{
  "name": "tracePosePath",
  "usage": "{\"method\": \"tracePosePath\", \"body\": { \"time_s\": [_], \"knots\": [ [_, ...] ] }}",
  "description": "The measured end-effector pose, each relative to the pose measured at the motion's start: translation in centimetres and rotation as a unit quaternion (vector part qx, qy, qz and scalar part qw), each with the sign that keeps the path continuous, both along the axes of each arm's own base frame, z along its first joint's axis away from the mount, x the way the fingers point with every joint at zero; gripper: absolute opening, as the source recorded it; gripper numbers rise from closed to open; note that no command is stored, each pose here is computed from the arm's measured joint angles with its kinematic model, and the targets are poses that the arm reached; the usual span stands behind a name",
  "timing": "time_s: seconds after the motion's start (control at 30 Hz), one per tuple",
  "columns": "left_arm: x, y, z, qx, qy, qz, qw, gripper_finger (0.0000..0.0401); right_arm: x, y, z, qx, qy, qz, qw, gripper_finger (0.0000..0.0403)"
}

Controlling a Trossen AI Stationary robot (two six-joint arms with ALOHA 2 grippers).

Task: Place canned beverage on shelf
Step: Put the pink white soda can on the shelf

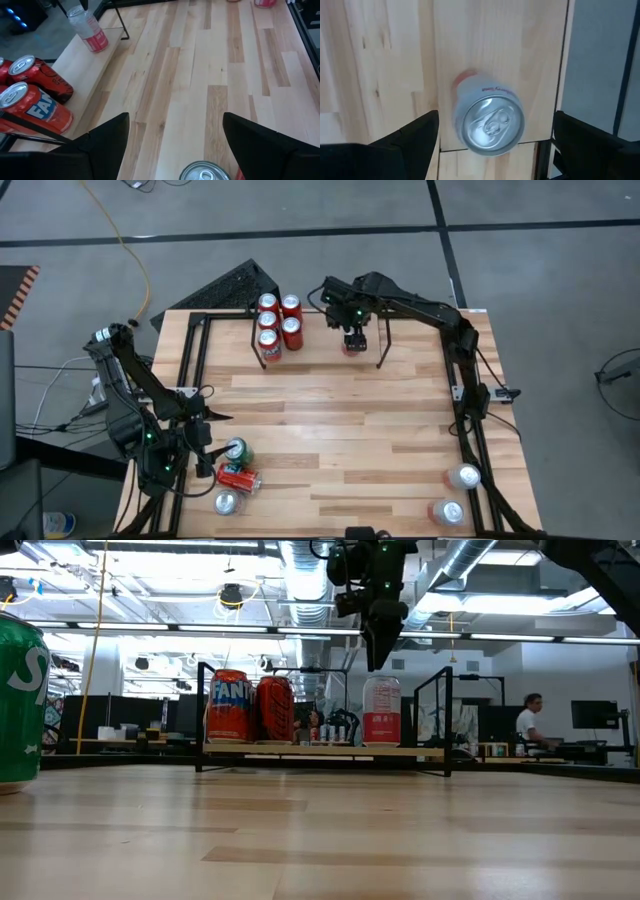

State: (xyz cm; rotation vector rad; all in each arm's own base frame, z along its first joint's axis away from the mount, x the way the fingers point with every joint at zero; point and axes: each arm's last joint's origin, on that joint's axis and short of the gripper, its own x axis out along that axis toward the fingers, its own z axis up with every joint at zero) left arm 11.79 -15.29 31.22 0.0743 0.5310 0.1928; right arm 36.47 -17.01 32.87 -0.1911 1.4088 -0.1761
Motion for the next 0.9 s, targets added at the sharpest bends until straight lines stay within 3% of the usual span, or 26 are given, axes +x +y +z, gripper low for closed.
{"method": "tracePosePath", "body": {
  "time_s": [0.5,0.73,0.9],
  "knots": [
    [0.0,0.0,0.0,-0.002,0.001,0.0,1.0,0.0306,-0.5,-0.6,-3.0,0.019,0.05,-0.011,0.998,0.0365],
    [0.0,0.0,0.0,-0.001,-0.001,0.001,1.0,0.0306,0.4,-0.9,-2.8,0.005,-0.006,-0.064,0.998,0.0364],
    [0.0,0.0,0.0,-0.001,-0.001,0.001,1.0,0.0306,0.4,-0.8,-3.0,0.012,-0.009,-0.094,0.995,0.0351]
  ]
}}
